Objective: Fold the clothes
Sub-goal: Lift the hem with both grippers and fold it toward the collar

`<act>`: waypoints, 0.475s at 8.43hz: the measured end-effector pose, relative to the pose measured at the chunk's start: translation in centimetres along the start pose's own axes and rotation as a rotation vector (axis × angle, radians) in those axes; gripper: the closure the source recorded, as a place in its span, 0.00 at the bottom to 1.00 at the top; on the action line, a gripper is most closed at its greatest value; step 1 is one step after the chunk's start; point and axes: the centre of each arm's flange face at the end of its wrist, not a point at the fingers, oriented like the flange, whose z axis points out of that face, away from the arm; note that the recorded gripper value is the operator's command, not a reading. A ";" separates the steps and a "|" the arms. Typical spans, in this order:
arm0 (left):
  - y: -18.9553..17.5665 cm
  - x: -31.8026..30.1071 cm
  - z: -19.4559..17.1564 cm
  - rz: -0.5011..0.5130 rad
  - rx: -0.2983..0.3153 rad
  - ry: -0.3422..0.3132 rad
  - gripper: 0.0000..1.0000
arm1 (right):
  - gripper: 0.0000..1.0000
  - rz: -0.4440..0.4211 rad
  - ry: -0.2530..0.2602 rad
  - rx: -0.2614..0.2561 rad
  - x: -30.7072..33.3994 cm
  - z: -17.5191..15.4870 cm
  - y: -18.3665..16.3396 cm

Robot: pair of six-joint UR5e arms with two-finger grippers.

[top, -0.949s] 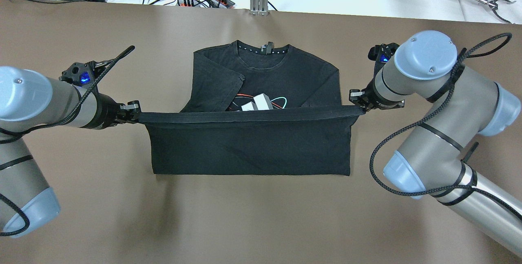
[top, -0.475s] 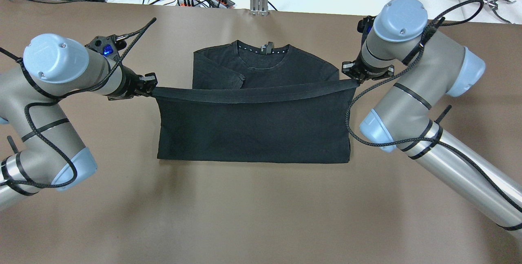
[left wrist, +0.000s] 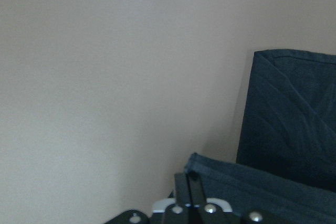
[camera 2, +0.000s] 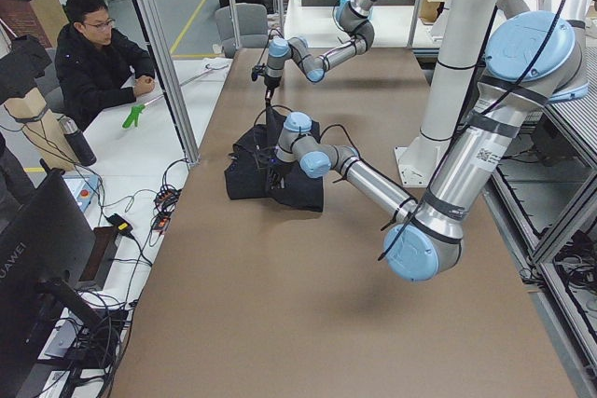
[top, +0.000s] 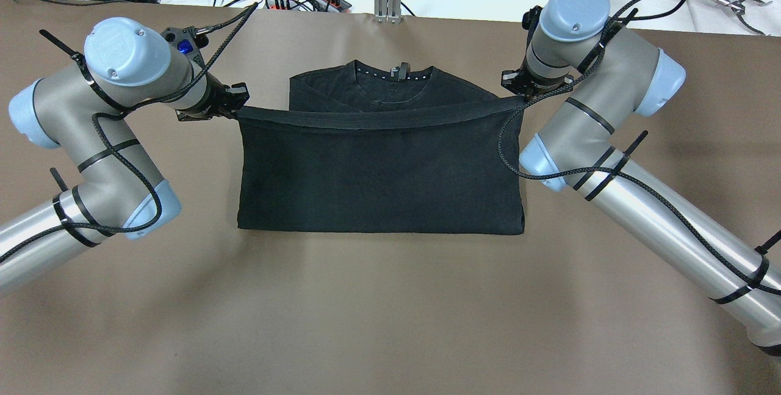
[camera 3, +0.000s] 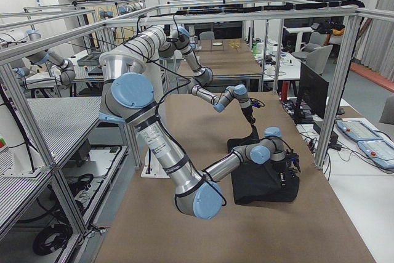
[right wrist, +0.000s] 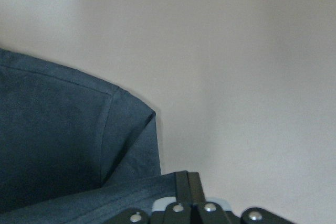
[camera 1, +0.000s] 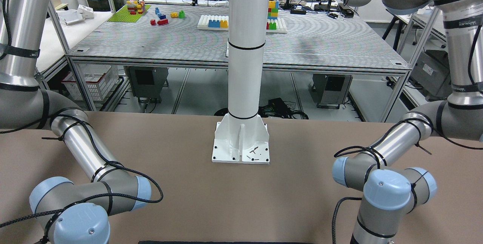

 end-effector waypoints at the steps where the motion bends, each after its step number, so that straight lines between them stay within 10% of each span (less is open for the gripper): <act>1: -0.5 0.5 1.1 0.003 0.003 -0.009 1.00 | 1.00 -0.002 0.014 0.013 0.0 1.1 -0.3; 4: -2.7 1.2 5.2 0.004 0.017 -0.001 0.98 | 1.00 -0.010 0.040 0.040 -0.1 3.2 -0.3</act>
